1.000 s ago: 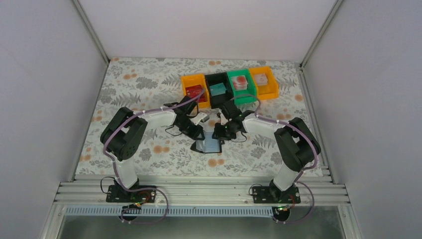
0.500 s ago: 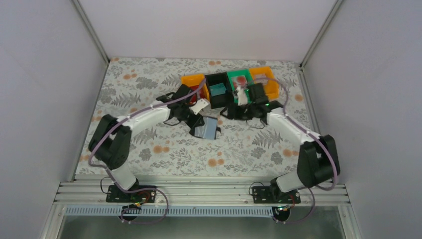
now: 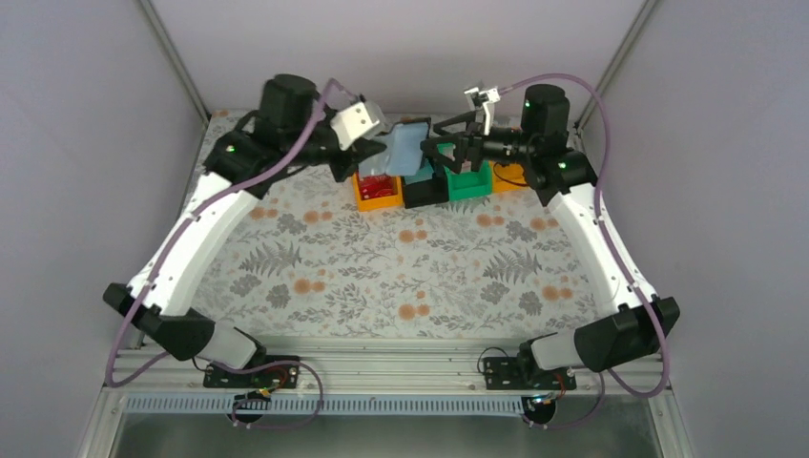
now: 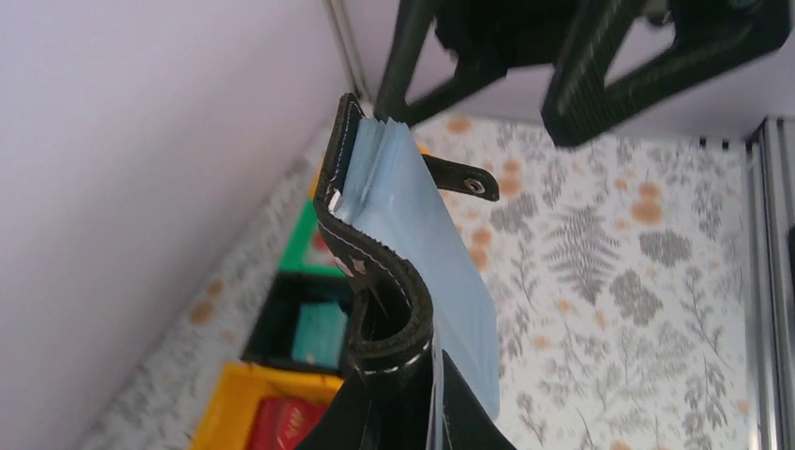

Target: Take the credit cards out of the card holder

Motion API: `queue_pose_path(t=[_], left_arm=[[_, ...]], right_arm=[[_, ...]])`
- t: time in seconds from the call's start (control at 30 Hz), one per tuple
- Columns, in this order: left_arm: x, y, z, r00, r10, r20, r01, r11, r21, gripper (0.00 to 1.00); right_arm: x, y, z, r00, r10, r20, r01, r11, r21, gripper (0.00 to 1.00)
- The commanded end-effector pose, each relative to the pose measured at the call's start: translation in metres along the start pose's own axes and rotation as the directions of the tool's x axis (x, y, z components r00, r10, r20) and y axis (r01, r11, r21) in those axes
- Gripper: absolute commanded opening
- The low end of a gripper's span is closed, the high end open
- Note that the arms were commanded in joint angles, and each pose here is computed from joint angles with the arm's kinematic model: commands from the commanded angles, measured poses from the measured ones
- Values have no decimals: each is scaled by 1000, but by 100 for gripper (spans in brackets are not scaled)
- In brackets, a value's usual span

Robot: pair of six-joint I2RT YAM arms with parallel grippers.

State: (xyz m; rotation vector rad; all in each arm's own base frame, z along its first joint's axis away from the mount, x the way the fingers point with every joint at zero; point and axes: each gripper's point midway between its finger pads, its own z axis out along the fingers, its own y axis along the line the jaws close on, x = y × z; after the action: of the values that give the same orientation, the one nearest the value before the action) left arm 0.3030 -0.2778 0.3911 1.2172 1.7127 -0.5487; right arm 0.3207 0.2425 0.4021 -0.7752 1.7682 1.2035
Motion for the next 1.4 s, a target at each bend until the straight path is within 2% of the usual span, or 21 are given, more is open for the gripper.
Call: queue_pose_path(t=[0.0, 0.13, 0.23, 0.37, 0.87, 1.1, 1.2, 1.37], left_arm=[[-33, -15, -35, 993, 56, 102, -61, 997, 51, 2], [-53, -25, -50, 981, 60, 186, -79, 992, 100, 2], [-60, -34, -58, 969, 91, 229, -122, 984, 127, 2], [-66, -44, -67, 955, 114, 275, -160, 975, 151, 2], [-66, -60, -77, 940, 126, 316, -198, 959, 205, 2], [-69, -61, -77, 935, 118, 334, -198, 956, 215, 2], [-69, -59, -73, 938, 93, 333, -175, 959, 224, 2], [-69, -64, -71, 935, 70, 347, -170, 949, 266, 2]], right_arm=[[-19, 43, -12, 989, -145, 31, 148, 980, -136, 87], [-25, 69, -27, 963, -263, 60, 270, 948, -166, 90], [-25, 77, -33, 944, -326, 54, 330, 931, -157, 90], [-24, 82, -40, 921, -385, 52, 389, 909, -151, 96], [-12, 70, -47, 917, -398, 30, 399, 908, -132, 99], [-1, 66, -36, 967, -256, 7, 250, 938, -239, 92], [1, 69, -34, 972, -236, 18, 232, 939, -255, 91], [-1, 68, -21, 975, -222, 18, 221, 953, -207, 75]])
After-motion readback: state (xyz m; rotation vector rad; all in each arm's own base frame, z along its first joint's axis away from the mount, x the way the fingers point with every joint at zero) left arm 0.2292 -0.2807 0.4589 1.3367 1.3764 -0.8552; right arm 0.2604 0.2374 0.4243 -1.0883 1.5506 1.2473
